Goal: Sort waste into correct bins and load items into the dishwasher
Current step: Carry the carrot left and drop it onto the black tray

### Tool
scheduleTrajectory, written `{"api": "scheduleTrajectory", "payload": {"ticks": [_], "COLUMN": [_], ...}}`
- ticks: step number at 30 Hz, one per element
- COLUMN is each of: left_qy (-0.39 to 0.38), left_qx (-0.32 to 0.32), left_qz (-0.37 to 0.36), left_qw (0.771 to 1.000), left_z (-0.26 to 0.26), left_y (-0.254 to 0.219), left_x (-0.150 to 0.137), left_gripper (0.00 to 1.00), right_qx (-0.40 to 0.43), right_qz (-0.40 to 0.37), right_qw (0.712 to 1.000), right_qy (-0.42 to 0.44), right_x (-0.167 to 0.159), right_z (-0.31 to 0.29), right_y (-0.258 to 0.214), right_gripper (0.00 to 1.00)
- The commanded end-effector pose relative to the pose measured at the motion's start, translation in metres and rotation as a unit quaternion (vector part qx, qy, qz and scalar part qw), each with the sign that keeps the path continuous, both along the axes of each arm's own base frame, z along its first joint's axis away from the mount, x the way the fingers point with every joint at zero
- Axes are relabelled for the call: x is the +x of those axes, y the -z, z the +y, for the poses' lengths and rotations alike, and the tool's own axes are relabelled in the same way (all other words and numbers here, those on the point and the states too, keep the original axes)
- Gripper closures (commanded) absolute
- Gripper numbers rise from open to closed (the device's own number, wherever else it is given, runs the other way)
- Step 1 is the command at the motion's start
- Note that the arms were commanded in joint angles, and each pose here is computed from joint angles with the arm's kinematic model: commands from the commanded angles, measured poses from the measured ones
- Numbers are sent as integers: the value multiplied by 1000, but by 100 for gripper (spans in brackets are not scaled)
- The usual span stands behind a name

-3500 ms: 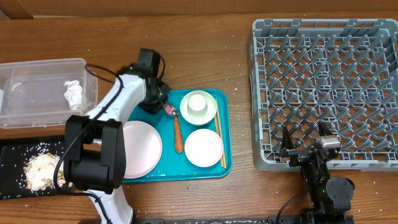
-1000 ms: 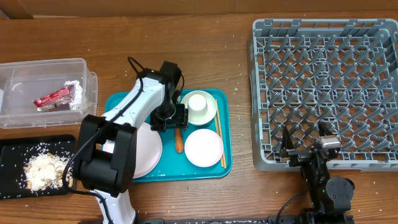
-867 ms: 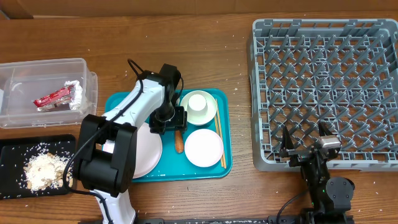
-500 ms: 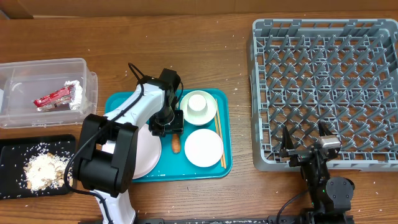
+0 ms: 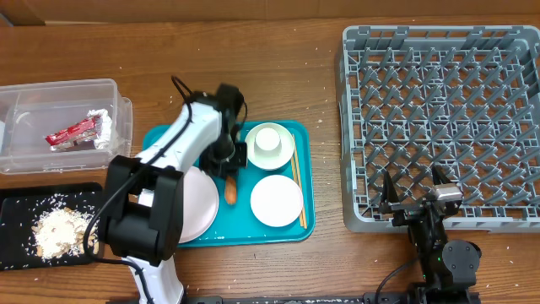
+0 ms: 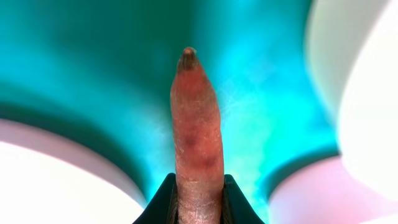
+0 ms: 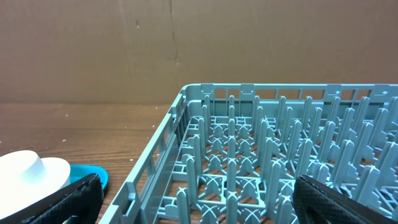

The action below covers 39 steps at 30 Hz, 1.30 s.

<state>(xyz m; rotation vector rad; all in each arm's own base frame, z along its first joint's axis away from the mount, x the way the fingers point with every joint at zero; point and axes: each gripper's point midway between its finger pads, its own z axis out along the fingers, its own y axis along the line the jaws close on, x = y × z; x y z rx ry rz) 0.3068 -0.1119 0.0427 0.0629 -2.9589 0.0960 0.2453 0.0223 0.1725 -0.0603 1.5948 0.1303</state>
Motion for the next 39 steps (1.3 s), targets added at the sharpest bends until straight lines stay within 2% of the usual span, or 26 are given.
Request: {"api": "scheduleTrajectory", "payload": {"ticks": [1, 6, 11, 15, 18, 21, 22, 27, 33, 35, 37, 39], "left_qy": [-37, -137, -275, -397, -496, -557, -590, -660, -688, -688, -688, -688], "left_qx": [19, 67, 83, 91, 94, 93, 94, 88, 46, 45, 45, 45], "left_qz": [-55, -89, -89, -72, -60, -53, -42, 7, 51, 55, 55, 55], "left_qw": [998, 984, 954, 910, 861, 823, 801, 746, 723, 722, 722, 722], "left_z": [26, 99, 186, 258, 311, 345, 364, 384, 369, 366, 365, 365], "left_y": [-46, -109, -136, -135, -132, -124, -115, -73, -24, -15, -9, -9], "left_x": [41, 63, 55, 29, 0, -24, -43, -88, -115, -118, -119, -119], "left_gripper": [96, 94, 94, 92, 91, 90, 90, 87, 85, 75, 57, 54], "right_qx": [2, 2, 2, 2, 2, 2, 2, 2, 2, 2, 2, 2], "right_qz": [-3, -3, -3, -3, -3, -3, -3, -3, -3, -3, -3, -3], "right_qw": [1000, 1000, 1000, 1000, 1000, 1000, 1000, 1000, 1000, 1000, 1000, 1000], "right_qy": [-1, -1, -1, -1, -1, -1, -1, -1, -1, -1, -1, -1], "right_x": [0, 0, 0, 0, 0, 0, 0, 0, 0, 0, 0, 0], "right_z": [0, 0, 0, 0, 0, 0, 0, 0, 0, 0, 0, 0], "right_y": [1, 1, 1, 1, 1, 1, 1, 1, 1, 1, 1, 1], "right_gripper": [0, 0, 0, 0, 0, 0, 0, 0, 0, 0, 0, 0]}}
